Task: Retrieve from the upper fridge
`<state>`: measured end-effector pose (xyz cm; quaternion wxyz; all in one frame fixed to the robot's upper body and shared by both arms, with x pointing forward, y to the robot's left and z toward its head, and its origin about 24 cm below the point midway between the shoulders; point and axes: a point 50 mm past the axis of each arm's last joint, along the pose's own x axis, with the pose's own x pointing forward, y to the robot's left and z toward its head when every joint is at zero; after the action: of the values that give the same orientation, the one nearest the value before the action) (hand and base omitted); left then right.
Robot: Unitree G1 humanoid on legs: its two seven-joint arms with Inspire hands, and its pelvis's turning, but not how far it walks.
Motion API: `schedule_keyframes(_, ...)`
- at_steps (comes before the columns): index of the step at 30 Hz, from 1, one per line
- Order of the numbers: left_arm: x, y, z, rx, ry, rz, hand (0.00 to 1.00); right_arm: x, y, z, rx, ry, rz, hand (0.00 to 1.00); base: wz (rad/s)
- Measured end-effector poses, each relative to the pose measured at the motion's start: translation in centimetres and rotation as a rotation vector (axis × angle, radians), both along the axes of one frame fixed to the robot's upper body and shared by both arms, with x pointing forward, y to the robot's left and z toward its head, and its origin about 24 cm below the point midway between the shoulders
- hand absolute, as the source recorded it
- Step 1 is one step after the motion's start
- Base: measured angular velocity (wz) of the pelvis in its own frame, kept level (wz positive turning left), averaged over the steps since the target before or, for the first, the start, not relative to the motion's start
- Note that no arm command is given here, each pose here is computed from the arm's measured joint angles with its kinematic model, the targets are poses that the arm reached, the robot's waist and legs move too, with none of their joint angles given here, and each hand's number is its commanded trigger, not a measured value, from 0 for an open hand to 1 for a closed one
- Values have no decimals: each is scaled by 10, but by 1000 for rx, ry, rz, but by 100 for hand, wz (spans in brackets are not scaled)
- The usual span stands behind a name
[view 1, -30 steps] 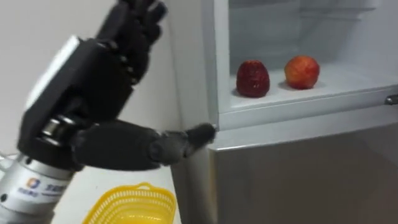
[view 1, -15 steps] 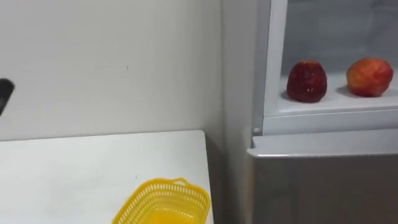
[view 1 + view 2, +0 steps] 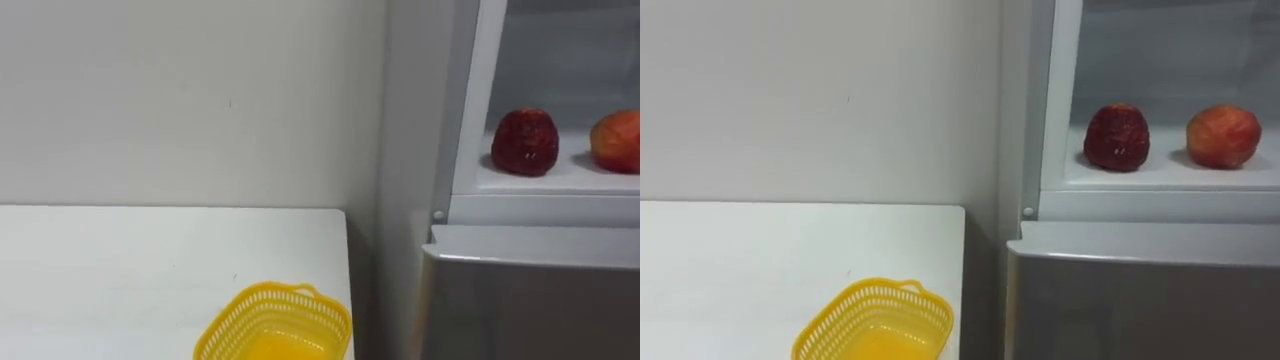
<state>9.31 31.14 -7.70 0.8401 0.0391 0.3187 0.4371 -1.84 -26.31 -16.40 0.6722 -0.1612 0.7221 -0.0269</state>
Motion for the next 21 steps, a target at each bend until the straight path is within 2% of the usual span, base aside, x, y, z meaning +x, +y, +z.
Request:
schedule_keyframes(2,-31,-13,-35,-149,165,48,0,2,0,0,-2,-2,3,0,-2)
schedule_keyframes(8,-89,-43,-74,-357,431,71,0,-4,0,0,-1,35,6,0,-2)
schedule_keyframes(11,-119,-52,-82,-416,581,48,0,-8,5,-1,33,59,4,0,-1)
schedule_keyframes(13,-128,-58,-84,-427,658,-12,0,-9,8,-2,47,63,4,0,-9)
schedule_keyframes(16,-130,-64,-87,-396,791,-229,0,-10,10,-2,61,79,4,0,-3)
schedule_keyframes(19,-116,-68,-89,-341,871,-437,0,-9,14,-3,75,85,30,0,-2)
schedule_keyframes(21,-102,-71,-90,-312,872,-519,0,-7,17,-4,82,81,32,0,-9)
